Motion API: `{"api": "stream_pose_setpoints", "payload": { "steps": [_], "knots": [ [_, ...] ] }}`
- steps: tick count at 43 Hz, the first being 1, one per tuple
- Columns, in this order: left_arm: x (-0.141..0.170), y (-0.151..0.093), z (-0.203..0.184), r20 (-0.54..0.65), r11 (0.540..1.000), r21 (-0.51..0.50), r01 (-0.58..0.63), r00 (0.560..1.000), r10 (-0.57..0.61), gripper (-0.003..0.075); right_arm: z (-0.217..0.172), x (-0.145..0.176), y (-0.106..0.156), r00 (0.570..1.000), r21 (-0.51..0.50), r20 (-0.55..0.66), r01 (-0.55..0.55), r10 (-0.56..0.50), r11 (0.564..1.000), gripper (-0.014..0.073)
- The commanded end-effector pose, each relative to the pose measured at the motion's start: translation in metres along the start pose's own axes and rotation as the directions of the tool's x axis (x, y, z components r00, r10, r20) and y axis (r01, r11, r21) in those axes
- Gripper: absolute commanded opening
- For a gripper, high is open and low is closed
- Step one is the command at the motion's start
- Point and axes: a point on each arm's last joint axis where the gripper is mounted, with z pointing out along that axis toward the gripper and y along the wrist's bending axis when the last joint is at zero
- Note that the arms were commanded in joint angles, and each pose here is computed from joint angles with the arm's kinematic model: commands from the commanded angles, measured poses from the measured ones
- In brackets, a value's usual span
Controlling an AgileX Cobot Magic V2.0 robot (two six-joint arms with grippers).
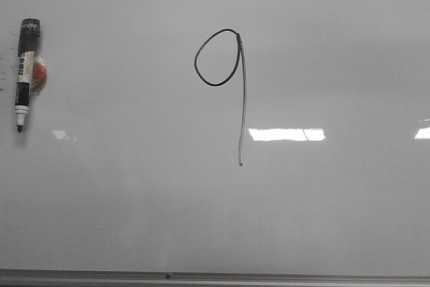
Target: Write number 9 on whiteboard
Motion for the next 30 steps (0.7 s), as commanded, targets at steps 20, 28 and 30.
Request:
{"api": "stream_pose_setpoints", "payload": {
  "steps": [20,28,30],
  "knots": [
    [0.087,0.017,-0.028,0.070,0.968,-0.252,0.009,0.998,0.009,-0.0019,-0.004,-0.012,0.000,0.997,0.014,0.069,-0.021,0.020,1.000,-0.0062],
    [0.114,0.019,-0.025,0.080,0.966,-0.259,0.005,0.997,0.016,-0.0019,-0.004,-0.012,0.000,0.997,0.013,0.069,-0.021,0.020,1.000,-0.0062],
    [0.114,0.019,-0.025,0.068,0.966,-0.258,0.005,0.998,0.013,-0.0019,-0.004,-0.012,0.000,0.997,0.013,0.069,-0.021,0.020,1.000,-0.0062]
  ]
}}
